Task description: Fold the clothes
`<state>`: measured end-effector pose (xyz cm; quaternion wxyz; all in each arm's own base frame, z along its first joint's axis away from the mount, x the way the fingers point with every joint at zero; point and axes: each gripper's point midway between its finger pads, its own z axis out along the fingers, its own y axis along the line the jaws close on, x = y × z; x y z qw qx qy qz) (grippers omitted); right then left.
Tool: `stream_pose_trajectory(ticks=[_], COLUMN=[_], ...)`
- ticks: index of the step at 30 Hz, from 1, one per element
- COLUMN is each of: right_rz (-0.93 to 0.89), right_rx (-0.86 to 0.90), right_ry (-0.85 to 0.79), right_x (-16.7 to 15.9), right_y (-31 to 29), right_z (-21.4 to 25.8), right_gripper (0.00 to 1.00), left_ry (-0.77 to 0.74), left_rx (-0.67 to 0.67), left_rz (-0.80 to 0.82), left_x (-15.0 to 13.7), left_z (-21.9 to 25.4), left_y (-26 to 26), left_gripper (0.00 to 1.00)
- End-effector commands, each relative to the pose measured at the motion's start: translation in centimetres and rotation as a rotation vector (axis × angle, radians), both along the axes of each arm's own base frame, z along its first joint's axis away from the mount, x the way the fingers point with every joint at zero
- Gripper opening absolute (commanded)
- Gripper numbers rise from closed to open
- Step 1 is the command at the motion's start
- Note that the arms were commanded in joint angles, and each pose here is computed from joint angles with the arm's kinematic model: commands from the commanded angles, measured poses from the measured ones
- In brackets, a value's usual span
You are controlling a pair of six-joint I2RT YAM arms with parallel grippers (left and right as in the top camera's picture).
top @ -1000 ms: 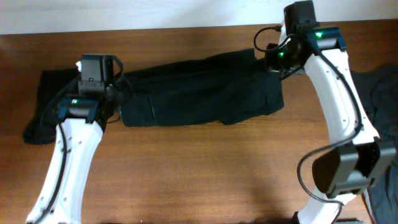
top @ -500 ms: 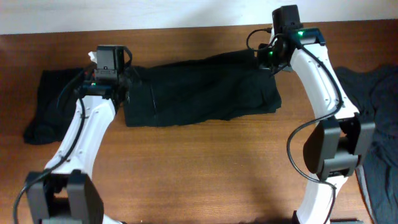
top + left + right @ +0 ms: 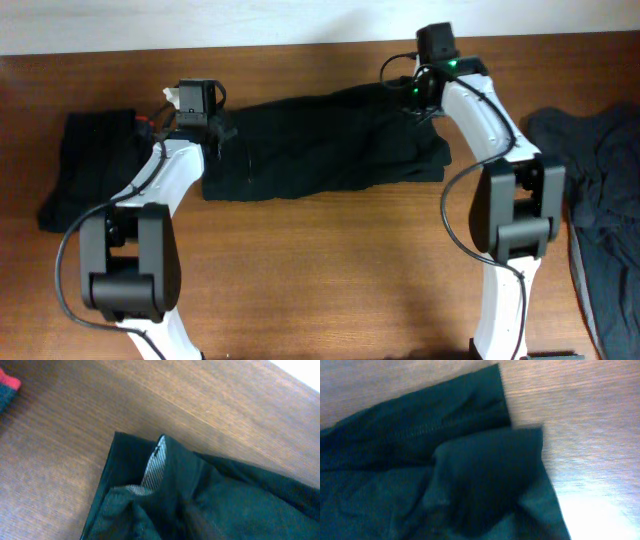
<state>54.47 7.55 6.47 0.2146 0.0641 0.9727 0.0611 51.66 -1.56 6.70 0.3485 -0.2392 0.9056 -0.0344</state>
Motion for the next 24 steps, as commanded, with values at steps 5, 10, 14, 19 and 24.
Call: stream_pose_trajectory(ticks=[5, 10, 14, 19, 24], right_rz=[-0.004, 0.029, 0.026, 0.041, 0.098], right_rx=[0.003, 0.037, 0.026, 0.05, 0.13], right_ry=[-0.104, -0.081, 0.037, 0.211, 0.271], right_x=[2.3, 0.9, -2.3, -6.3, -7.5], right_y=[0.3, 0.0, -0.4, 0.1, 2.9], right_z=[3.0, 7.9, 9.1, 7.6, 5.9], right_gripper=[0.99, 0.99, 0.7, 0.04, 0.04], left_ry=[-0.112, -0.141, -0.058, 0.133, 0.225], left_rx=[0.157, 0.147, 0.033, -0.064, -0.065], left_rz=[-0.141, -0.161, -0.274, -0.364, -0.423], left_x=[2.5, 1.5, -1.1, -4.6, -5.5], left_z=[5.5, 11.0, 10.9, 7.0, 3.5], left_y=[0.4, 0.1, -2.4, -5.1, -7.9], left_gripper=[0.93, 0.96, 0.19, 0.01, 0.01])
